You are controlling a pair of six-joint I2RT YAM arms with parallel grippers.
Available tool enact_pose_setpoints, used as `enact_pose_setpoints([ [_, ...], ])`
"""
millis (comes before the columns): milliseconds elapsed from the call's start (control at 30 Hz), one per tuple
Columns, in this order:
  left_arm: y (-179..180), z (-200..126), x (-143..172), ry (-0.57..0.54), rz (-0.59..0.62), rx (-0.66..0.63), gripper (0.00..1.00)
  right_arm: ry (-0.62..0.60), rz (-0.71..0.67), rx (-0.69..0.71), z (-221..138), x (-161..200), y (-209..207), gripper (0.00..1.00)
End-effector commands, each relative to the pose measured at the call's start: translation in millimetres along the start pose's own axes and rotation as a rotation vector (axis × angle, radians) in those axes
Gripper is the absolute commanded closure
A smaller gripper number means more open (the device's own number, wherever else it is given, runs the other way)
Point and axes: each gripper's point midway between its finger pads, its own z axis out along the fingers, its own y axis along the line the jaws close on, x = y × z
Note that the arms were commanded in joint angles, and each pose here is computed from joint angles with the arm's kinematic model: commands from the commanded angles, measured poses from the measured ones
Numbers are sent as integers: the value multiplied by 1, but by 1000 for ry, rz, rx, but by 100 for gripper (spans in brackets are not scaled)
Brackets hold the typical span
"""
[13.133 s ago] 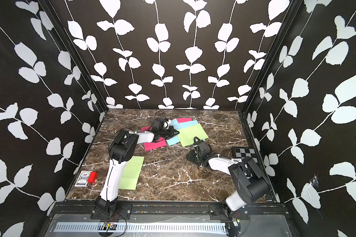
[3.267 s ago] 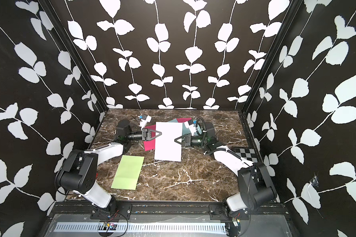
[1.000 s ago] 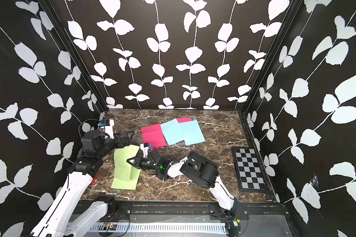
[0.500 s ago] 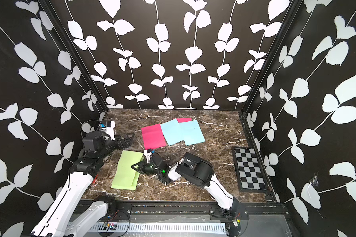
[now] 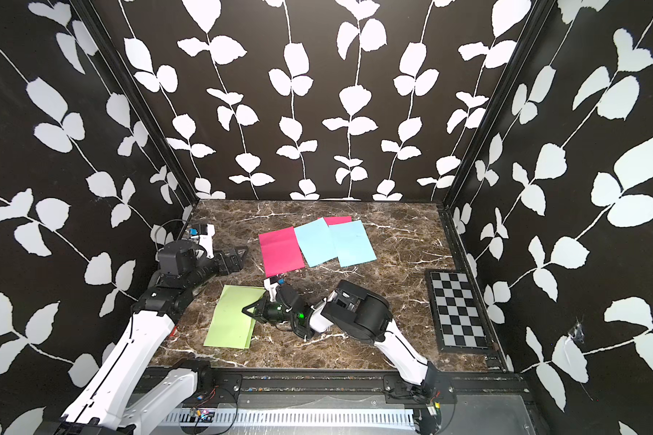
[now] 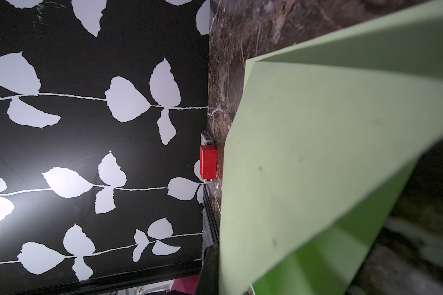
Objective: Sort the scattered colored papers by color
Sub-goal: Place the colored paper.
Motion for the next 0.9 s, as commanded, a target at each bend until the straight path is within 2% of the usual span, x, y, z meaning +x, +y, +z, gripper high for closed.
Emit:
enact_pose_setpoints([
  [0, 2, -1, 1, -2, 15, -3, 1, -1, 177, -31, 4, -1, 1, 100],
  [867, 8, 8, 16, 39, -3, 1, 1, 25, 175, -30, 12, -14, -4, 100],
])
